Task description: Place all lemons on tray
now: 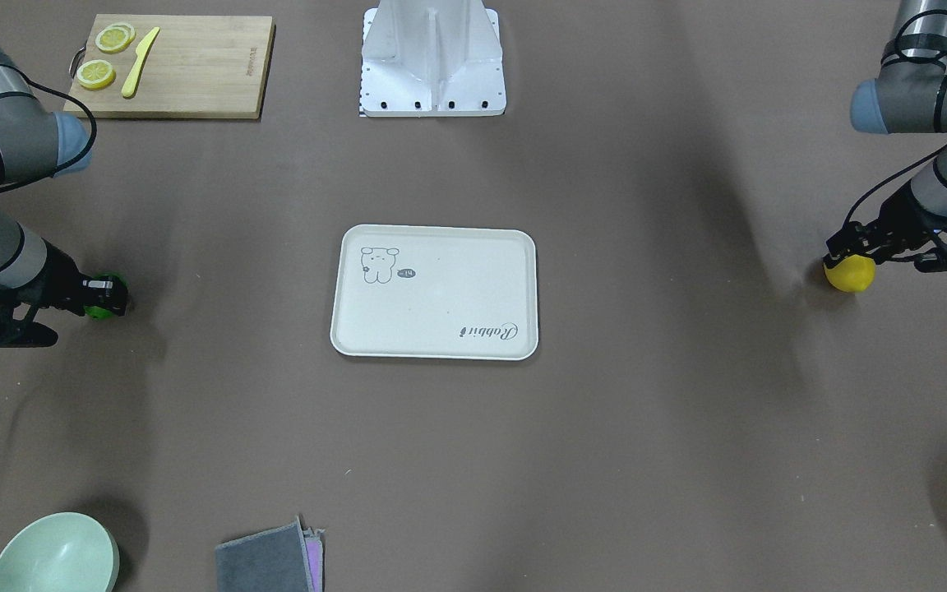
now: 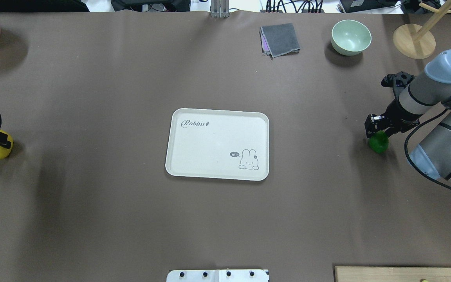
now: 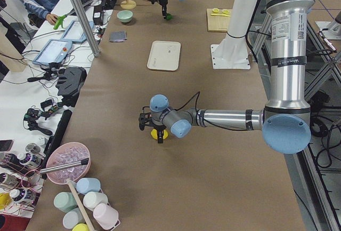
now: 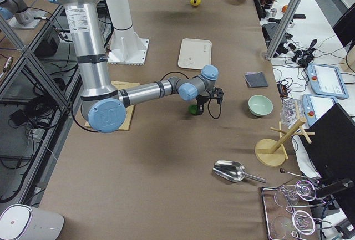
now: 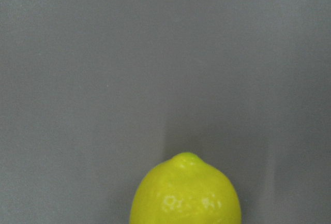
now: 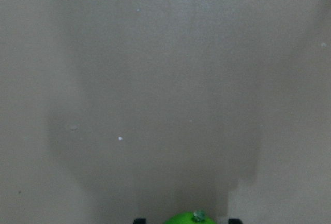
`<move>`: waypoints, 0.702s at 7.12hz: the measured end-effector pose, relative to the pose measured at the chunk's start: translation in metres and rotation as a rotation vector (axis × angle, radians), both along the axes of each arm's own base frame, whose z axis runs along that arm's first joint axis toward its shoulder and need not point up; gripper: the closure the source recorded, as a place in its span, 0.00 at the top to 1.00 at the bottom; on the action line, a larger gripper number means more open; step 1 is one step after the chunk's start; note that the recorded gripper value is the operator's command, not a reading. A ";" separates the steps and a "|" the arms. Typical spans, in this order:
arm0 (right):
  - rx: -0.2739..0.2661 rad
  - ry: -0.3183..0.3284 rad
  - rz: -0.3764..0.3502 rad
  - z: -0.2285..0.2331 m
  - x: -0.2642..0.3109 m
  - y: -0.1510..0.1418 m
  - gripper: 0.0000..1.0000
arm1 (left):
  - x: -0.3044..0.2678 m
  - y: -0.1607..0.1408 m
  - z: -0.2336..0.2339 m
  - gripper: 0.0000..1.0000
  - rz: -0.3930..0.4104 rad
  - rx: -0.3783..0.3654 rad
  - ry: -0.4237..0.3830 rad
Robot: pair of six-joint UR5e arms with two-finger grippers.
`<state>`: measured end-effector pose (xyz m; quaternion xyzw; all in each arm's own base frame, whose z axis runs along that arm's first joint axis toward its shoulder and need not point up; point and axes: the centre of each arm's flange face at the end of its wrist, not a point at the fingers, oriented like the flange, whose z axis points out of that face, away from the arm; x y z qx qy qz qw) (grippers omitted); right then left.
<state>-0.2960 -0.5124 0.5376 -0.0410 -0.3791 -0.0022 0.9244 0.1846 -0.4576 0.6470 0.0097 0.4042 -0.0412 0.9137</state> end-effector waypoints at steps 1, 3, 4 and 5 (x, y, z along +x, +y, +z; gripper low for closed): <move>0.004 -0.005 -0.003 0.000 -0.002 0.002 0.31 | 0.001 -0.002 0.002 0.06 0.003 0.003 0.001; 0.012 -0.015 -0.008 -0.005 -0.004 0.003 0.24 | 0.003 -0.004 -0.004 0.00 0.006 0.012 0.013; 0.013 -0.027 -0.012 -0.009 -0.003 0.002 0.24 | 0.003 -0.004 -0.014 0.00 0.010 0.016 0.029; 0.010 -0.047 -0.006 -0.014 0.003 -0.003 0.24 | 0.002 -0.002 -0.036 0.00 0.021 0.015 0.056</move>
